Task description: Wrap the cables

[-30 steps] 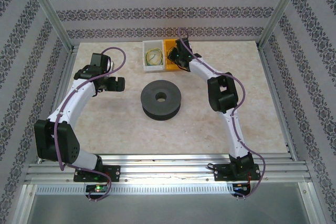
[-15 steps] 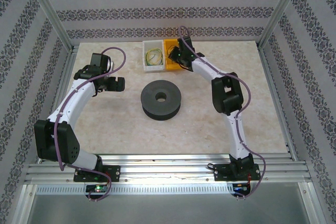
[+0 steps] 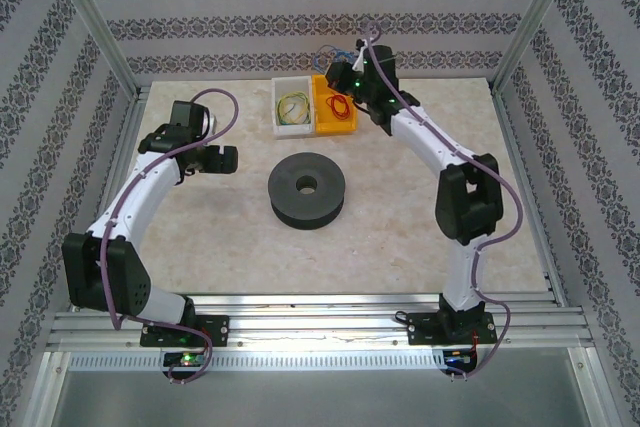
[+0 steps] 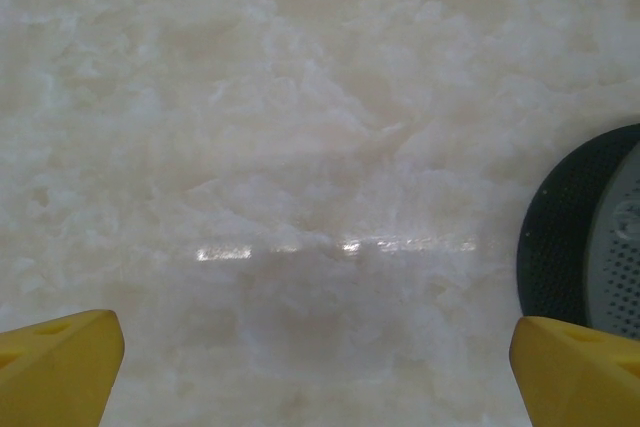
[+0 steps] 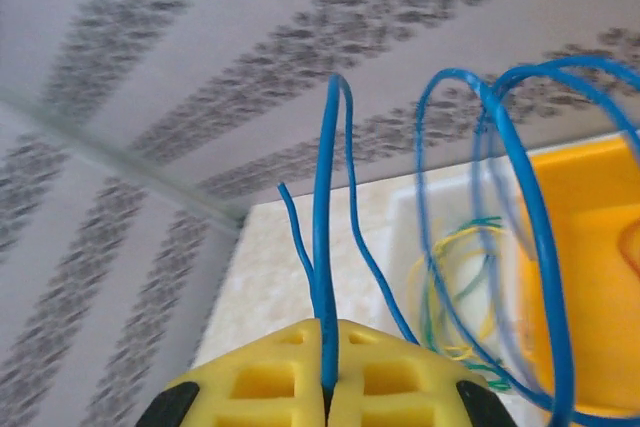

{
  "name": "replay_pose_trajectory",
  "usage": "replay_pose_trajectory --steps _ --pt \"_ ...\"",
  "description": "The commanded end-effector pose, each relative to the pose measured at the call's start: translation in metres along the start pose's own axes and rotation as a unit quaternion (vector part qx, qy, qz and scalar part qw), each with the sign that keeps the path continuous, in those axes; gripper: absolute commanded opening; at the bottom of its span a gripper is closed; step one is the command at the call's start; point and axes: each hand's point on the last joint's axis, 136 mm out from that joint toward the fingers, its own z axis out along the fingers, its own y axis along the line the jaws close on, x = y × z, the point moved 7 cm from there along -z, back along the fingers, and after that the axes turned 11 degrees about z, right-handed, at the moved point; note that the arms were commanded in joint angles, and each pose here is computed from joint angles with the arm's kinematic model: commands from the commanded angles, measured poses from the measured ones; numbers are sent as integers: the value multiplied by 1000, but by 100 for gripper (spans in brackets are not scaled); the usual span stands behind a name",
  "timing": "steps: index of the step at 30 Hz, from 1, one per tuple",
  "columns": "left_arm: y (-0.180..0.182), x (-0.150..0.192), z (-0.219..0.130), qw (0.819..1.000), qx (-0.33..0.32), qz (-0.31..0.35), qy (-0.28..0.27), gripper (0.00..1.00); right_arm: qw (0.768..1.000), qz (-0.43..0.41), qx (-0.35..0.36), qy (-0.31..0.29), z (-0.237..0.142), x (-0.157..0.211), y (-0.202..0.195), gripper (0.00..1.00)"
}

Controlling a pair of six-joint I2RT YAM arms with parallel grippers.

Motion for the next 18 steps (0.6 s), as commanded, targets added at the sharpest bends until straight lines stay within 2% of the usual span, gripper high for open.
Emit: replay_pose_trajectory --steps 1,3,7,15,18 --pt "-9 -26 -32 997 36 6 -62 100 972 -86 -209 66 -46 -4 56 0" --pt "-15 -36 -42 993 68 8 -92 100 944 -120 -286 114 -72 4 68 0" --pt "-32 -53 -62 974 155 17 -163 100 897 -152 -376 175 -117 22 87 0" --pt "-57 -58 -100 918 281 57 -274 100 823 -215 -436 294 -181 96 116 0" --pt "-64 -55 -116 892 322 70 -310 99 811 -220 -445 309 -199 113 124 0"
